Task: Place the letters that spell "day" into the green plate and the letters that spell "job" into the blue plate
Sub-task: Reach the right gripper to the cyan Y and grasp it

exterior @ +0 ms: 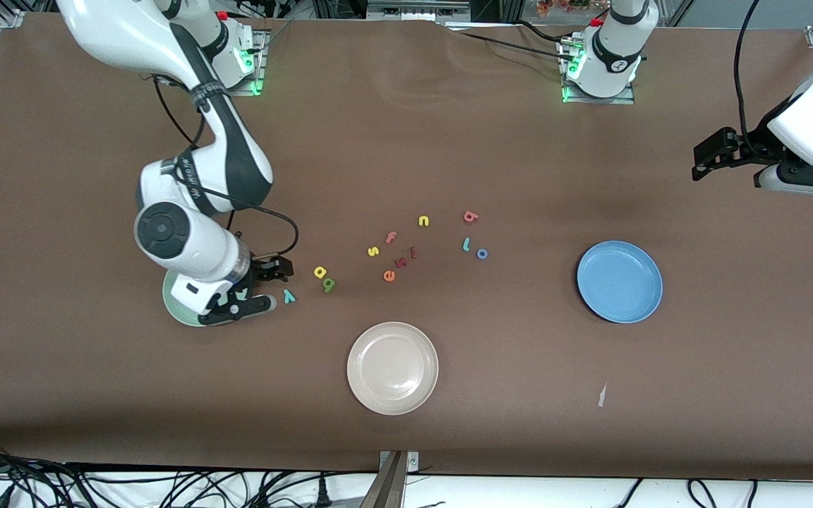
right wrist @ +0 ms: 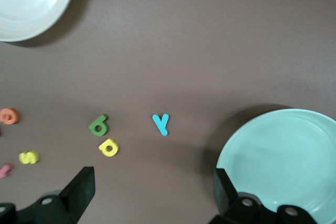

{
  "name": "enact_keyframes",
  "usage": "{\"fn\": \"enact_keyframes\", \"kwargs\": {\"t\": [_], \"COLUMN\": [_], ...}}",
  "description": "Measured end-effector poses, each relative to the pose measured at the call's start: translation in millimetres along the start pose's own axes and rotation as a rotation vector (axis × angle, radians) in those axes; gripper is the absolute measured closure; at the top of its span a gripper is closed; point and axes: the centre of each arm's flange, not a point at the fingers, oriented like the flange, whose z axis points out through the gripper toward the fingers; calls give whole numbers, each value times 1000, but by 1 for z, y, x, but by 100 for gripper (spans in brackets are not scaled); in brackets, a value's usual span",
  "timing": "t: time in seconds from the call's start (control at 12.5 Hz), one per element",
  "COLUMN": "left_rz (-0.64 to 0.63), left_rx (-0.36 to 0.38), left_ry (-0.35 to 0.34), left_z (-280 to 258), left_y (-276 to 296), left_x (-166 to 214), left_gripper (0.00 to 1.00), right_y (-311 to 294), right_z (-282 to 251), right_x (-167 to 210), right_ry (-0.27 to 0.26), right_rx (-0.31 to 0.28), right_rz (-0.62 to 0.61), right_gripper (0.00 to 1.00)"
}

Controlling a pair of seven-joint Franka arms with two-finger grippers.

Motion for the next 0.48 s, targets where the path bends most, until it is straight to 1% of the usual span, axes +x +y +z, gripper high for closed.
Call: {"fn": "enact_keyframes", "kwargs": {"t": [0.24,0.4,0.48], "left_rz": [0,0,0], "left_rx": [0,0,0], "left_ry": [0,0,0], "left_z": [0,0,0], "left_y": [0,0,0], "left_x": [0,0,0], "left_gripper": [0,0,0], "right_y": [15,9,4], "right_z": [44,82,97], "right_x": [-13,-28,-34], "right_ry": [6,21,19], "right_rx": [-12,-14,-16], "right_rz": [12,1,-9], "right_gripper": [0,0,0]}}
